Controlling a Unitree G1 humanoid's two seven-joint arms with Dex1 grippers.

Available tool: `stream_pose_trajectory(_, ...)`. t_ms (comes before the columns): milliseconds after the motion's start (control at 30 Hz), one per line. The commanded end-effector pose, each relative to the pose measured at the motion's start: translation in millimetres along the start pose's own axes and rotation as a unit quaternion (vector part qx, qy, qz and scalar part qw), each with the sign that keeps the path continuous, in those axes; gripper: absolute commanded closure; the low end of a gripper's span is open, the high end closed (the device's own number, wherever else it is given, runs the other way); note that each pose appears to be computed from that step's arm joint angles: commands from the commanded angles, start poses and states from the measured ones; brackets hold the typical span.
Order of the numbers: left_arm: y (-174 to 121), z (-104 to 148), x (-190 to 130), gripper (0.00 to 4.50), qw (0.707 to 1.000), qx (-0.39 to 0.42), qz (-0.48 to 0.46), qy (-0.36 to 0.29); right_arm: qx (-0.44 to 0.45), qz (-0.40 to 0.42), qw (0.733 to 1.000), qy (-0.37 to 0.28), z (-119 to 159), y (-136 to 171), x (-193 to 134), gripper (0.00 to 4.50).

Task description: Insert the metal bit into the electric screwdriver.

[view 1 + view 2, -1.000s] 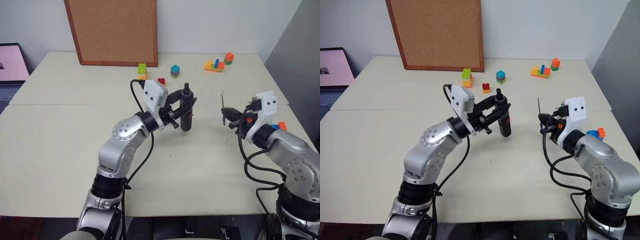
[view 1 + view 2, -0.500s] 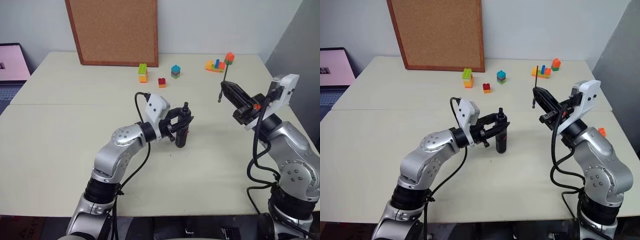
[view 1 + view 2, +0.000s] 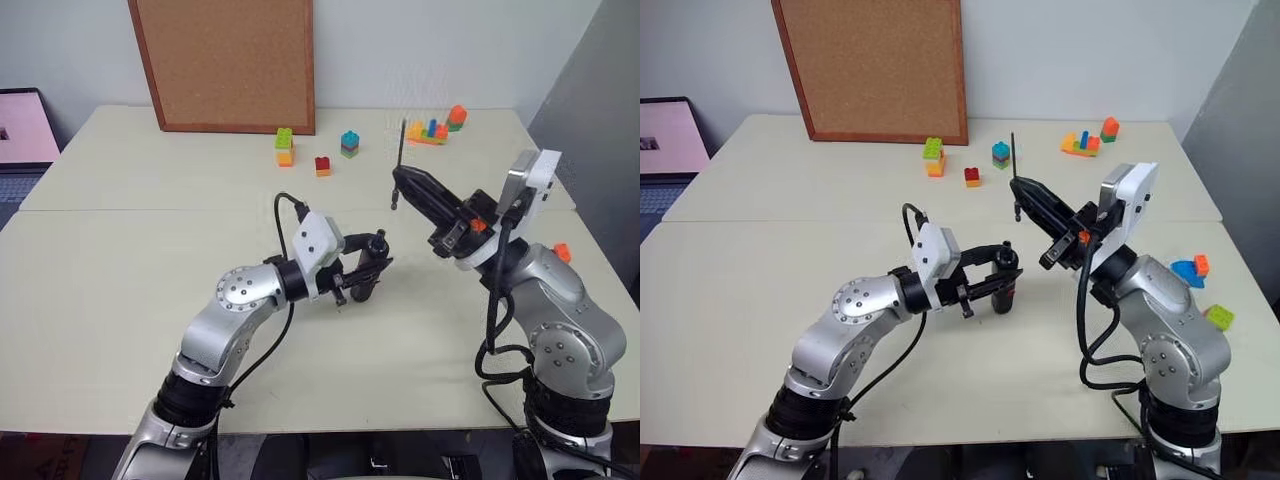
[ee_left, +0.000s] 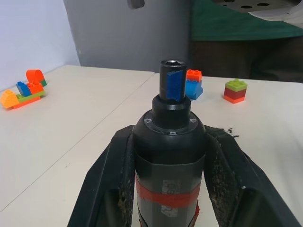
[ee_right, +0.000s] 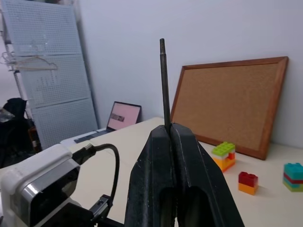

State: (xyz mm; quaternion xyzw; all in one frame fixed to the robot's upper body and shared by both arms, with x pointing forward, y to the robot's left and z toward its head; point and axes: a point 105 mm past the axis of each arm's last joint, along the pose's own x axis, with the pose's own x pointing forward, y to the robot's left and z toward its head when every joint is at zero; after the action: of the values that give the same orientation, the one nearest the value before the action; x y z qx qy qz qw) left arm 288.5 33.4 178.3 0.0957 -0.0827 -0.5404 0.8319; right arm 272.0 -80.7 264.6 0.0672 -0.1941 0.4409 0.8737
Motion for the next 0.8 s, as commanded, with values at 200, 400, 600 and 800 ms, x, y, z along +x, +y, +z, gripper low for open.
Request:
stream_pose_trajectory(200,6.3,-3.7,0.2,2.86,1.0,-0.022,0.011,0.001,-0.014,0.033,0.999,-0.031,8.0,15.8,-2.1,4.5)
stream_pose_trajectory(400,13.3,-3.1,-0.1,2.86,0.999,-0.026,0.02,0.002,-0.017,0.041,0.998,-0.039,5.8,21.8,-0.1,4.5)
stream_pose_trajectory(600,10.3,-3.8,-0.6,2.86,1.0,-0.023,0.012,0.005,-0.028,0.036,0.998,-0.044,1.6,22.4,3.5,4.5)
stream_pose_trajectory(800,12.2,-5.1,5.1,2.86,1.0,-0.017,0.012,0.004,-0.037,0.029,0.998,-0.052,0.6,21.2,6.7,4.5)
